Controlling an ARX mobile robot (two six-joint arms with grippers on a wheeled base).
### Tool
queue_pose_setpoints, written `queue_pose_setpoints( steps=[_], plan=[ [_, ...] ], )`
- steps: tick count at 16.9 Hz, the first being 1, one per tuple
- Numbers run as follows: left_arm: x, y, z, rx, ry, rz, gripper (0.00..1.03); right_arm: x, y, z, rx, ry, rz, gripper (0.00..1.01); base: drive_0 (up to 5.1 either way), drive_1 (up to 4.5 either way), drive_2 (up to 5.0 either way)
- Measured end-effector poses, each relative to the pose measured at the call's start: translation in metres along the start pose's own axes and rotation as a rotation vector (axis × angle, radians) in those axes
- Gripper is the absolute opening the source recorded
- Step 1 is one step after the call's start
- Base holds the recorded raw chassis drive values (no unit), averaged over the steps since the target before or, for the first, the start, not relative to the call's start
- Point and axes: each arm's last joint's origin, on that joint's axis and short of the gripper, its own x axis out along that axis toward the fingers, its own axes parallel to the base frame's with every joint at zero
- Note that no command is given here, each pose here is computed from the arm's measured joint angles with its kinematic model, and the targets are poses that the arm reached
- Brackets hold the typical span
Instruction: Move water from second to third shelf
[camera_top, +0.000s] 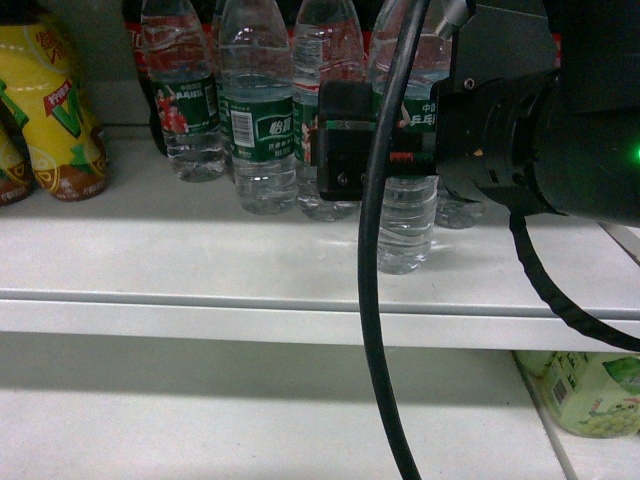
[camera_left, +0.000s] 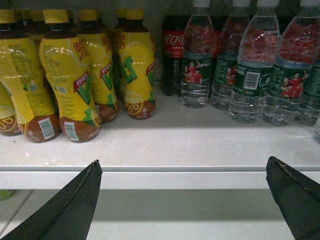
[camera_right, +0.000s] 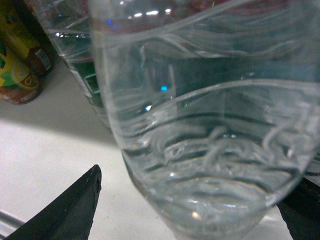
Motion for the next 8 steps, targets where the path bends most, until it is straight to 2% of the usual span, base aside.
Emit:
queue_pose_setpoints(
  steps=[3, 4, 5, 8],
  plan=[
    [0.000, 0.000, 0.000, 0.000, 0.000, 0.000, 0.98, 0.007, -0.002, -0.002, -0.008, -0.016, -0.061, 0.98, 0.0, 0.00, 0.0],
    [0.000, 0.000, 0.000, 0.000, 0.000, 0.000, 0.98, 0.011, -0.003, -0.005, -0.026, -0.025, -0.107, 0.98, 0.0, 0.00, 0.0],
    [0.000, 0.000, 0.000, 0.000, 0.000, 0.000, 0.98, 0.012, -0.003, -0.002, -0.026, -0.047, -0.133, 0.98, 0.0, 0.00, 0.0],
    [0.000, 0.000, 0.000, 0.000, 0.000, 0.000, 0.98, 0.013, 0.001, 0.002, -0.022, -0.074, -0.142, 0.97, 0.0, 0.00, 0.0]
  ],
)
